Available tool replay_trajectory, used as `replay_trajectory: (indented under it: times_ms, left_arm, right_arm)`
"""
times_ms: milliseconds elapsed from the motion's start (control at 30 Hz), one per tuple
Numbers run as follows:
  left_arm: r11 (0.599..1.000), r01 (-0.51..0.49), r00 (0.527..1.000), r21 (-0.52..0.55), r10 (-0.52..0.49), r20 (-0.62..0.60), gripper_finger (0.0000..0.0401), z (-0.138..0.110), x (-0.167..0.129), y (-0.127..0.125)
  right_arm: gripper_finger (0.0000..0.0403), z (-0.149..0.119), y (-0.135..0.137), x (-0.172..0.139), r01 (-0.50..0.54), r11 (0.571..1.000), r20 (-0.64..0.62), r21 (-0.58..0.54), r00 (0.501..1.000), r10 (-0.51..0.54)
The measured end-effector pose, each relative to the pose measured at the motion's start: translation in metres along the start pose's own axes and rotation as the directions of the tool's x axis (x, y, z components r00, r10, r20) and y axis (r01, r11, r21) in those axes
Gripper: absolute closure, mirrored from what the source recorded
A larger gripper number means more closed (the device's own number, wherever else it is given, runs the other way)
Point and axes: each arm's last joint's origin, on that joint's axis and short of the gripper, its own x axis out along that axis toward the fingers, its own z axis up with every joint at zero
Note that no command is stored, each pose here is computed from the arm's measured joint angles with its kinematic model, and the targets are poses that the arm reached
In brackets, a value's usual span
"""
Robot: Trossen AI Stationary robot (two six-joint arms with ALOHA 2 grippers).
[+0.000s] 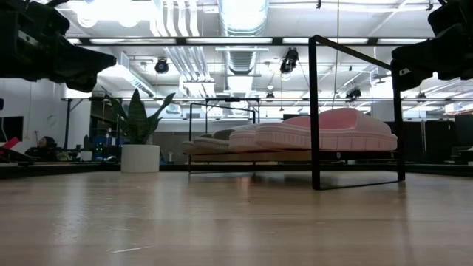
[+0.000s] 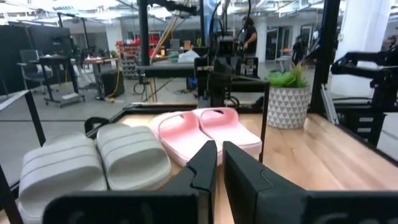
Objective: Pick and place slides into the shelf
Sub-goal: Return to Home Position
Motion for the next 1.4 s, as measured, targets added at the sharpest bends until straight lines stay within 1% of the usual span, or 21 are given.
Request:
replay_trajectory:
  times_ms: [167, 500, 733, 1000, 1400]
  left_arm:
    - [1.0, 0.007, 1.0, 0.004, -0.007, -0.028, 0.0389, -0.0022, 0.0016, -0.0005]
    - [1.0, 0.007, 1.0, 0.004, -0.007, -0.029, 0.0389, -0.0023, 0.0016, -0.0005]
    - [1.0, 0.008, 0.998, 0.009, -0.008, -0.056, 0.0389, -0.0044, 0.0034, -0.0009]
    - [1.0, 0.002, 1.0, 0.003, -0.002, -0.021, 0.0389, -0.0022, 0.0055, -0.0011]
    - [1.0, 0.005, 1.0, 0.004, -0.005, -0.03, 0.0389, -0.004, 0.0064, -0.0014]
  right_arm:
    - [0.0394, 0.0, 0.0, 0.0, 0.0, 1.0, 0.0, -0.026, 1.0, 0.0]
    - [0.0394, 0.0, 0.0, 0.0, 0.001, 1.0, 0.0, -0.026, 1.0, -0.001]
    - [0.0394, 0.0001, 0.0, 0.0, 0.001, 1.0, 0.001, -0.026, 1.0, -0.001]
    - [0.0394, 0.0001, 0.0, 0.0, 0.0, 1.0, 0.0, -0.026, 1.0, 0.0]
    - [0.0394, 0.0001, 0.0, 0.0, 0.001, 1.0, 0.0, -0.026, 1.0, -0.001]
